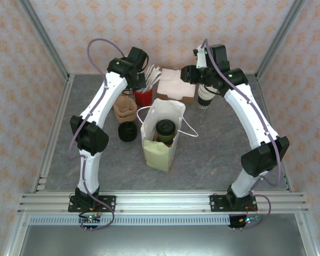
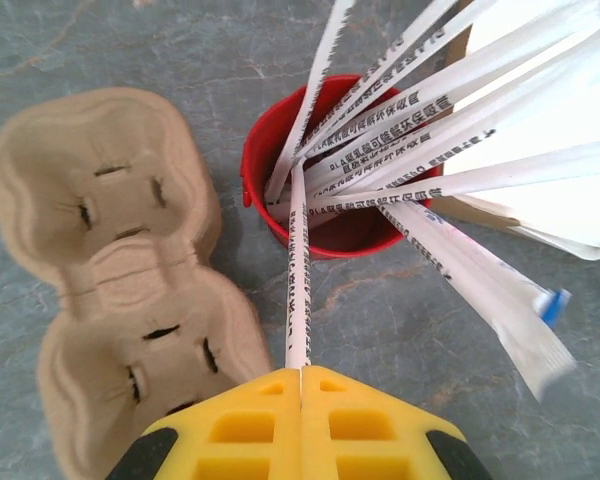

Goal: Pack the takeout coffee

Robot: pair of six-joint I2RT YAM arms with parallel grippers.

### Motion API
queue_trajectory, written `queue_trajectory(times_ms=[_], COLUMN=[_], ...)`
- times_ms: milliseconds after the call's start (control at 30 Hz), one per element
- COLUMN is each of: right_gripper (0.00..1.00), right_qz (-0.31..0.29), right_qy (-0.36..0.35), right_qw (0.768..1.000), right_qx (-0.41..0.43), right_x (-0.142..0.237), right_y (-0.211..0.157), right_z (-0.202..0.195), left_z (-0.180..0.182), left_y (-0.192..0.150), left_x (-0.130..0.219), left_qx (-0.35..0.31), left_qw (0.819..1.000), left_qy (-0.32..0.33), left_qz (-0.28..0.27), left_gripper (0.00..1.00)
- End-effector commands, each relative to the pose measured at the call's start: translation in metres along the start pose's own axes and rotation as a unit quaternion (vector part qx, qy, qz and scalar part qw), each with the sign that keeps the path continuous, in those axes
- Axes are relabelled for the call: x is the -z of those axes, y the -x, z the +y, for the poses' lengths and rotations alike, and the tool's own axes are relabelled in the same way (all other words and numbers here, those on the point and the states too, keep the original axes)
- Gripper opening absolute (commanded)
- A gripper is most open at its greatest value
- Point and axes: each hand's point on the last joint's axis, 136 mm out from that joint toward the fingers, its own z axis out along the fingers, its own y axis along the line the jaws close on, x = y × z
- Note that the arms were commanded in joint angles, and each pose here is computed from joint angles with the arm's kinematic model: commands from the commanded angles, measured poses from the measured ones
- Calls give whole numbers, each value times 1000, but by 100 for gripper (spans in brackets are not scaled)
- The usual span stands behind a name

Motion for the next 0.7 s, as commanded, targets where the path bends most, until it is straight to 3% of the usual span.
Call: queue_trajectory(times_ms=[0,500,667], right_gripper=[40,40,36], right_qz=[-26,-25,-39], right_qy=[14,30,35], right_qw=[999,999,998], right_qx=[17,-2,-36], right_x=[0,-20,-38], right_y=[19,30,35], right_z=[7,10,8], left_z=[11,21,10], left_y=[7,6,-3], left_x=[55,158,196], left_qx=[5,1,-57], left_qw=[1000,993,981], left_qy=[-15,-91,-139], left_qz=[-27,-81,-120], left_gripper=[6,5,6])
